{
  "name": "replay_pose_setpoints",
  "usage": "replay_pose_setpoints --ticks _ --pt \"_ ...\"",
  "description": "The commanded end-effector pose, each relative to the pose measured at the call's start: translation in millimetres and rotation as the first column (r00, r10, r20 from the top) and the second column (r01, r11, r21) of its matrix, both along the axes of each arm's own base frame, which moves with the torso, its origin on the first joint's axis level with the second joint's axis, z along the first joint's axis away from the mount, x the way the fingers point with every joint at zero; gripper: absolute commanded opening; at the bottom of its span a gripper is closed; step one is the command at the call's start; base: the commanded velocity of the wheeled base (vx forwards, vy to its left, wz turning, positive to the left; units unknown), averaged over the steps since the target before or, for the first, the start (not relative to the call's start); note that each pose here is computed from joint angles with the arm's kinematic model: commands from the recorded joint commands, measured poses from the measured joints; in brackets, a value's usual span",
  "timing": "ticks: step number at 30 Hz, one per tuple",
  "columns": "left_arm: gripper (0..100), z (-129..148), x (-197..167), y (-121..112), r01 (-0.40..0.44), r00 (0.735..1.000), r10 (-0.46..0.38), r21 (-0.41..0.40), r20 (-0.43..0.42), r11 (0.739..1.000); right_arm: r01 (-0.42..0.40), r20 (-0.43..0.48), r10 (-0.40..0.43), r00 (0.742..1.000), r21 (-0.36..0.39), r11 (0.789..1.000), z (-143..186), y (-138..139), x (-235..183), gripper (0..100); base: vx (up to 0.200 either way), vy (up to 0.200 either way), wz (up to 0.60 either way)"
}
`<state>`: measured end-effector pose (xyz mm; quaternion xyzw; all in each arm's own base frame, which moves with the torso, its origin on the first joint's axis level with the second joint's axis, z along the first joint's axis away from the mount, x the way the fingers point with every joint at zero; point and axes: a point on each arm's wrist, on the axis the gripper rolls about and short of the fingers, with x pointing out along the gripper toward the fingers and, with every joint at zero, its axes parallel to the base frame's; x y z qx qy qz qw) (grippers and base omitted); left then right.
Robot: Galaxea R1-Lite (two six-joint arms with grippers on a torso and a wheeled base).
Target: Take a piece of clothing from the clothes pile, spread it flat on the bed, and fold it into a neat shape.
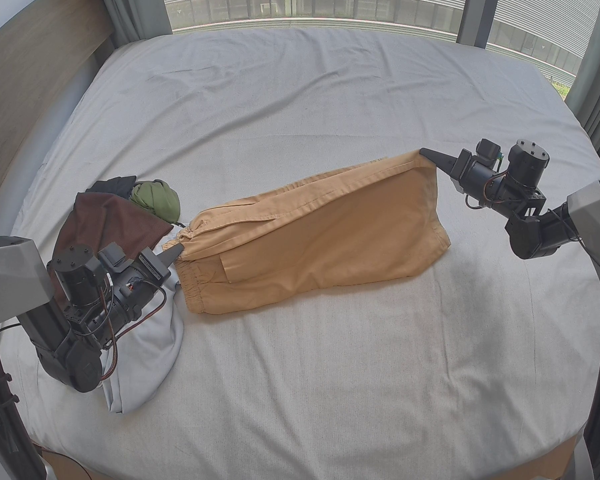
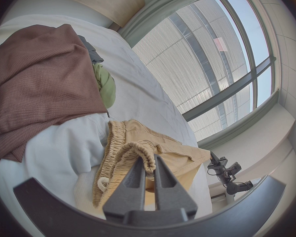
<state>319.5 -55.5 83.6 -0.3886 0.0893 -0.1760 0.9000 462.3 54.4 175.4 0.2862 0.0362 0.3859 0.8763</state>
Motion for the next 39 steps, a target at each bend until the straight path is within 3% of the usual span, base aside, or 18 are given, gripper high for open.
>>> replay_pose_setpoints --ticks 1,15,16,17,18,23,30,36,39 --pt "0 -5.4 6.5 0.2 -0.025 1.000 0.025 0.001 -0.006 1.000 -0.012 -0.008 0.012 1.000 0.000 1.000 -9.3 6.2 7.1 0 0.000 0.000 0.00" --pt "0 -6.5 13.0 0.9 -0.039 0.999 0.039 -0.009 0.001 0.999 -0.011 -0.004 0.011 1.000 0.005 1.000 -11.2 16.6 17.5 0 0.000 0.000 0.00" --pt "100 -6.5 13.0 0.9 -0.039 0.999 0.039 -0.009 0.001 0.999 -0.011 -0.004 0.011 1.000 0.005 1.000 -10.9 16.6 17.6 0 0.000 0.000 0.00" --pt "100 -6.2 13.4 1.4 -0.041 0.999 0.041 -0.009 0.003 0.999 -0.008 -0.005 0.008 1.000 0.005 1.000 -12.1 16.7 19.1 0 0.000 0.000 0.00" --pt "100 -5.7 13.9 1.3 -0.042 0.999 0.042 -0.010 0.006 0.999 -0.005 0.002 0.005 1.000 0.007 1.000 -11.6 16.9 21.1 100 0.000 0.000 0.00" --pt "100 0.5 21.2 9.6 -0.102 0.994 0.102 -0.017 0.039 0.995 0.061 0.044 -0.062 0.997 0.028 0.998 -3.2 15.7 28.2 100 0.000 0.000 0.00" --pt "100 10.5 19.7 13.1 -0.119 0.991 0.121 -0.041 0.061 0.992 0.057 0.037 -0.059 0.998 0.043 0.997 8.5 15.9 17.3 100 0.000 0.000 0.00" --pt "100 36.8 -2.1 10.6 -0.073 0.993 0.083 -0.118 0.085 0.990 0.032 -0.042 -0.031 0.999 0.024 0.999 5.0 26.0 -14.8 100 0.000 0.000 0.00" --pt "100 39.9 -13.3 9.4 -0.016 0.996 0.025 -0.107 0.084 0.994 0.020 -0.054 -0.019 0.998 0.020 1.000 2.0 29.4 -28.6 100 0.000 0.000 0.00"
